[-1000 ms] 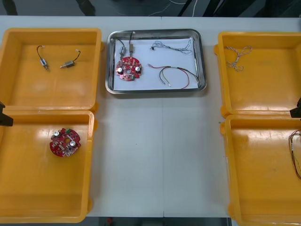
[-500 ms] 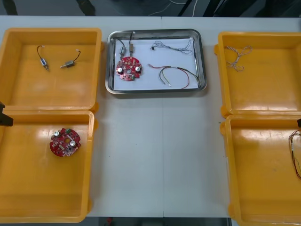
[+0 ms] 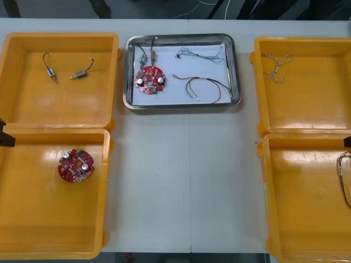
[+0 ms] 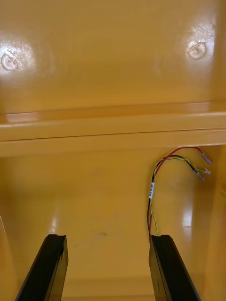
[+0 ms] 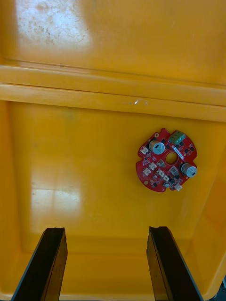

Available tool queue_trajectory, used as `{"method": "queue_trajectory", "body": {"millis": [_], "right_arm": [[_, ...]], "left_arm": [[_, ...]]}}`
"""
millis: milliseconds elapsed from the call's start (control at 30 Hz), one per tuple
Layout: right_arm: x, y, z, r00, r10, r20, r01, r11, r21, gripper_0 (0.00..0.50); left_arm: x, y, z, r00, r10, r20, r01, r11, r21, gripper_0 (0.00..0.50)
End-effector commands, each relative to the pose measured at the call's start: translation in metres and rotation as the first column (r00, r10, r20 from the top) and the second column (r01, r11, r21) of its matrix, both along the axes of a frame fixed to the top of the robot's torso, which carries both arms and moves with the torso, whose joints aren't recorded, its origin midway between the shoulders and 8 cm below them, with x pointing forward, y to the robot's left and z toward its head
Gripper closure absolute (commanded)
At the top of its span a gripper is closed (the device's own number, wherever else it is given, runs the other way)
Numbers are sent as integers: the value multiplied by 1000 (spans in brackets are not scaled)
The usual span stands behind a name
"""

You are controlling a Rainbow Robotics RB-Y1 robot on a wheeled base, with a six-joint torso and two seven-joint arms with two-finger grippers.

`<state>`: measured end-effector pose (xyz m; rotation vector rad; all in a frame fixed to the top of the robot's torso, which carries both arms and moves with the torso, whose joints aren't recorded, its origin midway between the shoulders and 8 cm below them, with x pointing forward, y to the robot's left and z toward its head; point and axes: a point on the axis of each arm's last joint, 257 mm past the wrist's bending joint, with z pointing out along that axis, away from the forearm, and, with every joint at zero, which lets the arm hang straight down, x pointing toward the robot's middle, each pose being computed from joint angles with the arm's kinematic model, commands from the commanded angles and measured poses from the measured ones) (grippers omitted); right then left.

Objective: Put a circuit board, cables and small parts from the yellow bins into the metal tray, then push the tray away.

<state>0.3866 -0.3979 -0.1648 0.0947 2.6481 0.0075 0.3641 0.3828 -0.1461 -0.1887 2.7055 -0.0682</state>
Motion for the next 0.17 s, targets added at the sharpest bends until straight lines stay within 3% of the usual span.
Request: {"method": "queue_trajectory", "body": {"millis": [33,167], "right_arm": [[-6,-10,2,1000,-19,-11,19,1000,-23,0],[-6,-10,2,1000,-19,-11,19,1000,-23,0]], "left_arm": [[-1,10,14,998,-55,25,53,996,69,0],[-1,10,14,998,-55,25,53,996,69,0]]}}
